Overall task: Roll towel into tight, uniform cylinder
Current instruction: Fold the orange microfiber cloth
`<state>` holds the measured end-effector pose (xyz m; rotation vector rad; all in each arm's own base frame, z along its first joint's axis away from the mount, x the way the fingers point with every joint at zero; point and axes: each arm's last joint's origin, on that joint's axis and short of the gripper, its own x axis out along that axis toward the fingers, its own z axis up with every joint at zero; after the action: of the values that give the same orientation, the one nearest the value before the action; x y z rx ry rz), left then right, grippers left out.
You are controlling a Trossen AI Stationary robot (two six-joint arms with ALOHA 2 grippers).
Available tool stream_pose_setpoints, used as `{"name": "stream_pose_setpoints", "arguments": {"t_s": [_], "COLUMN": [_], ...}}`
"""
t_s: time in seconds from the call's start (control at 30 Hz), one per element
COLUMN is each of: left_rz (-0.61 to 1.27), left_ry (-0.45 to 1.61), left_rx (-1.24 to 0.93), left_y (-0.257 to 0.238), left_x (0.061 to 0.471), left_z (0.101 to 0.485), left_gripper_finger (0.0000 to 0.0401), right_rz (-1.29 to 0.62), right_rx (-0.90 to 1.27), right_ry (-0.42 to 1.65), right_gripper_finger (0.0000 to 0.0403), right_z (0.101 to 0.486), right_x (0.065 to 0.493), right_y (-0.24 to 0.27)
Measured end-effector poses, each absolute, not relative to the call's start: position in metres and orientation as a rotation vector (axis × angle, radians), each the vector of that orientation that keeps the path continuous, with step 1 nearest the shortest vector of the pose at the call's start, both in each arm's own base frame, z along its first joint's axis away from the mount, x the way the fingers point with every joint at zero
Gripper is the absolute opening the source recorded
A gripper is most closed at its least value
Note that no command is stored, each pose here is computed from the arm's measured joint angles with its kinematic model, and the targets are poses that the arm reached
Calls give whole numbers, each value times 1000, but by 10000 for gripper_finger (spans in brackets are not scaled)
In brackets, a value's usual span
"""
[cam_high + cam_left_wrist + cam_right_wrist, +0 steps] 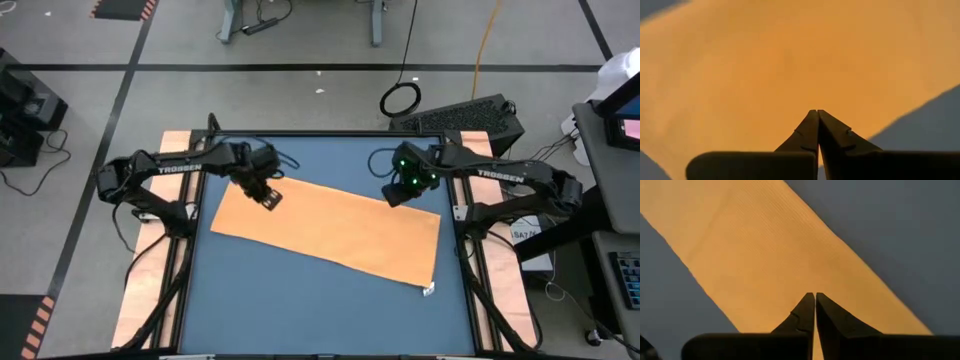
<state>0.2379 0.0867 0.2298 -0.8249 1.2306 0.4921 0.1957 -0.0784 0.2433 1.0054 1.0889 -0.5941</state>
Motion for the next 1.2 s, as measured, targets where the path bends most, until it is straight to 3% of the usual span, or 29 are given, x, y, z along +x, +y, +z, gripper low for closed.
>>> {"name": "stream_pose_setpoints", "arguments": {"t_s": [0.23,0.4,0.6,0.73,1.03,1.2], "left_rz": [633,594,669,737,647,398], "left_ry": [1307,1327,1281,1237,1266,1261], "left_rx": [-1077,-981,-1000,-983,-922,-828], "left_y": [39,8,-5,-5,-6,-3], "left_x": [241,244,246,246,247,256], "left_z": [231,232,232,232,232,240], "left_gripper_finger": [8,8,8,8,8,8], "right_rz": [-573,-619,-658,-594,-498,-467], "right_rx": [875,926,927,863,858,819], "right_ry": [1203,1189,1483,1544,1538,1504], "right_gripper_finger": [63,93,134,171,226,225], "right_z": [215,204,187,184,193,214], "right_x": [198,203,183,177,168,160], "right_y": [-91,-97,-104,-111,-109,-81]}}
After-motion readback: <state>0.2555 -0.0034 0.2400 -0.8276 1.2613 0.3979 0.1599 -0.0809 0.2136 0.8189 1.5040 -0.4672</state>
